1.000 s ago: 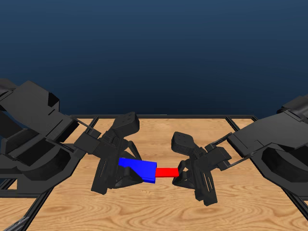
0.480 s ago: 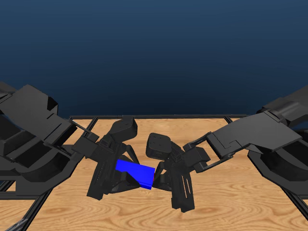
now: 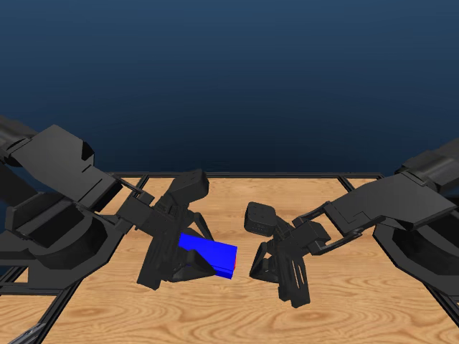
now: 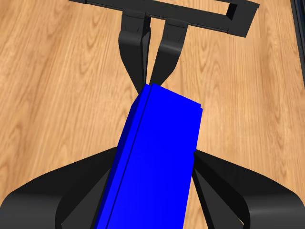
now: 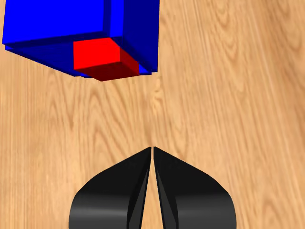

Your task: Insert peg into socket

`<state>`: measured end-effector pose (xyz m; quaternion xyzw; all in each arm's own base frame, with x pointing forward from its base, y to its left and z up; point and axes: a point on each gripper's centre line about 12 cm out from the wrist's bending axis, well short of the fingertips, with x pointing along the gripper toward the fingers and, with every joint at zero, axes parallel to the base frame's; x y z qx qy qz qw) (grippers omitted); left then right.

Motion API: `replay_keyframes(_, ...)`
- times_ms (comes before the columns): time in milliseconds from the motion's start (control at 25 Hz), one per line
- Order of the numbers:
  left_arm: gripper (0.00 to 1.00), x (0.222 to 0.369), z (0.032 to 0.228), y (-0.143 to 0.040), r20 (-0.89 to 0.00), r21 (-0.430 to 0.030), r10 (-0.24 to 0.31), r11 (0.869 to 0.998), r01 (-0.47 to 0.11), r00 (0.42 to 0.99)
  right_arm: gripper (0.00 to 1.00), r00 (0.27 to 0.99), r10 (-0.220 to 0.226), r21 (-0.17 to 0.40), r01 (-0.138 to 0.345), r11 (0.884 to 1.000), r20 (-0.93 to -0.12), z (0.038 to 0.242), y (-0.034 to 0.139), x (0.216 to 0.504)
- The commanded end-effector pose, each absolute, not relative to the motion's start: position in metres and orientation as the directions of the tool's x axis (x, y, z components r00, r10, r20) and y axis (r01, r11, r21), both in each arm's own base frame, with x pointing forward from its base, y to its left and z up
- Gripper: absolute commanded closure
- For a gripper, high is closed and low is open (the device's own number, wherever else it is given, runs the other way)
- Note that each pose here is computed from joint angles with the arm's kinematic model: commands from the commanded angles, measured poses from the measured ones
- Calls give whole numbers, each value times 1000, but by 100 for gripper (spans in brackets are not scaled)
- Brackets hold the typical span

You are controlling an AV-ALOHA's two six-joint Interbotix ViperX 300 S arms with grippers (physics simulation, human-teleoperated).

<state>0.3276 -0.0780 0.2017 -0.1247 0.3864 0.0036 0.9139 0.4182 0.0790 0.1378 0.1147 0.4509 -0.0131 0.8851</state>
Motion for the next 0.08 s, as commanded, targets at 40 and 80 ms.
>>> replay_keyframes(40,100,337,230,-81,-583,-297,-155,954,-32,797,100,695,120,276,117,954,-709,161,78,408)
replay_keyframes(80,100,334,225,-79,-598,-292,-146,955,-44,788,100,755,147,321,88,943,-638,168,81,408)
